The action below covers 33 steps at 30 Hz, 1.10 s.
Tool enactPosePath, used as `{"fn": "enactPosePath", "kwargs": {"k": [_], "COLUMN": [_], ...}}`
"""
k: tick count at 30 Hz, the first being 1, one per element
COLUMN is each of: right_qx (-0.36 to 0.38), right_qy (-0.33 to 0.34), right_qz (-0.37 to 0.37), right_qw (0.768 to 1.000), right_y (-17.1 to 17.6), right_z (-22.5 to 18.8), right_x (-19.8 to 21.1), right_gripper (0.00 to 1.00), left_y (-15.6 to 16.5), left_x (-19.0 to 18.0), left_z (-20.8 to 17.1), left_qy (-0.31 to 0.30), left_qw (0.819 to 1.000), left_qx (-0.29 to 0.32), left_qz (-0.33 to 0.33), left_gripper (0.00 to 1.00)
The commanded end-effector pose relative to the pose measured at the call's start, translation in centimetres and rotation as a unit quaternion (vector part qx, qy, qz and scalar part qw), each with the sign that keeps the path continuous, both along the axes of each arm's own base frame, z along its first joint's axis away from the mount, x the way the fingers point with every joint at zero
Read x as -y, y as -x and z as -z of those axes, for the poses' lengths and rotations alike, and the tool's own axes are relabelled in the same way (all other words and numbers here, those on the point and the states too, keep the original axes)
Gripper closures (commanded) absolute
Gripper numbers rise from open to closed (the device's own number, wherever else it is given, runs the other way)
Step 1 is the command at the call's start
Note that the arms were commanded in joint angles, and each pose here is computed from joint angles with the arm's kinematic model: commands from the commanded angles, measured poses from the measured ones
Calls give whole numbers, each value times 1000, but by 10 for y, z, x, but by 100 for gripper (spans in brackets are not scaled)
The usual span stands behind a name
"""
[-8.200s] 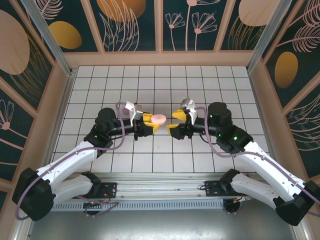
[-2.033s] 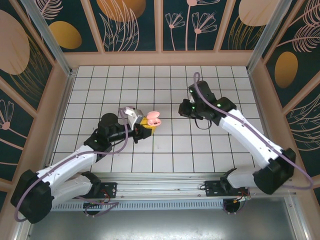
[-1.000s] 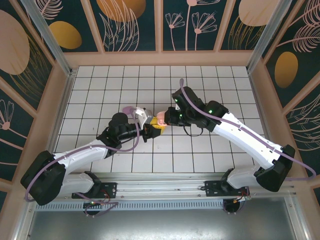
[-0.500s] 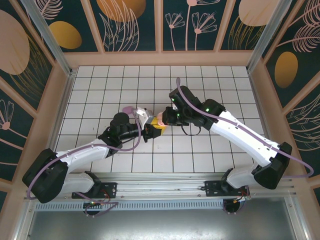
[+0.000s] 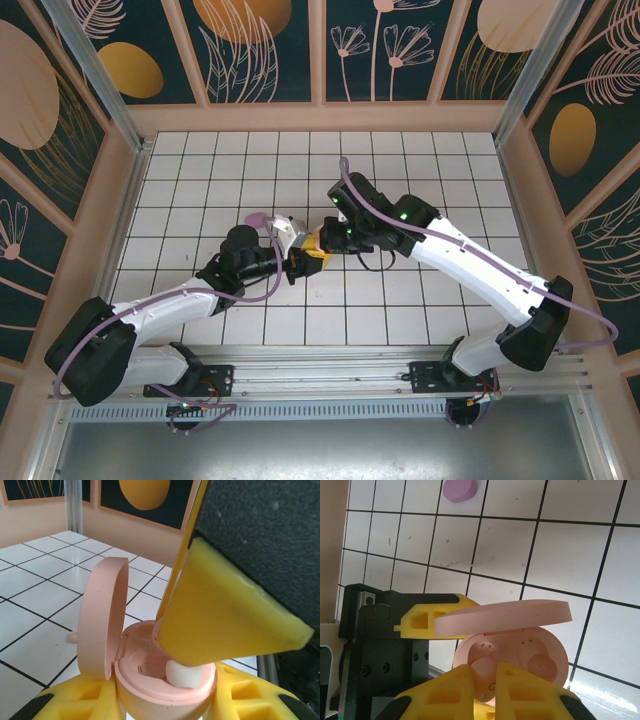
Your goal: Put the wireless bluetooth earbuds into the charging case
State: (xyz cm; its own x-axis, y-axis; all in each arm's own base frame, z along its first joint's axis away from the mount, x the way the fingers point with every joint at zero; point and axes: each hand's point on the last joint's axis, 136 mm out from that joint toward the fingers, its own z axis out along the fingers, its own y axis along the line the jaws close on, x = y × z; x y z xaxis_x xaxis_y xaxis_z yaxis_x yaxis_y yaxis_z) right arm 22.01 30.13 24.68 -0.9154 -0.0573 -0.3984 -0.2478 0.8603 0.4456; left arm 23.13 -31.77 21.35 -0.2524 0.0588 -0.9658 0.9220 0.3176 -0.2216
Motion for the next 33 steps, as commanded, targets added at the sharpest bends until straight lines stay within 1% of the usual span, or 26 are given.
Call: {"fn": "enactPosePath", "kwargs": {"k": [1,11,16,21,33], "right_qx": [-8,-9,-17,-20,-9], "right_qy": [16,34,36,28,25], "right_qz": [-13,-8,-17,-29,-25], "right_qw": [1000,999,999,999,999], "right_y": [7,8,10,11,8], "right_z": [3,0,4,6,-2], "right_x": [0,7,5,-4,-3], "right_gripper": [86,86,86,81,74], "left_y": [0,0,0,1,0], "left_x": [2,2,3,3,3], "left_z": [-22,-22,-24,-24,-25], "left_qy": [20,19,22,21,21], "left_qw": [999,999,999,999,999], "left_qx": [39,38,39,37,37], "left_qz": [2,1,4,4,4], "left_gripper": [77,76,76,76,76]}}
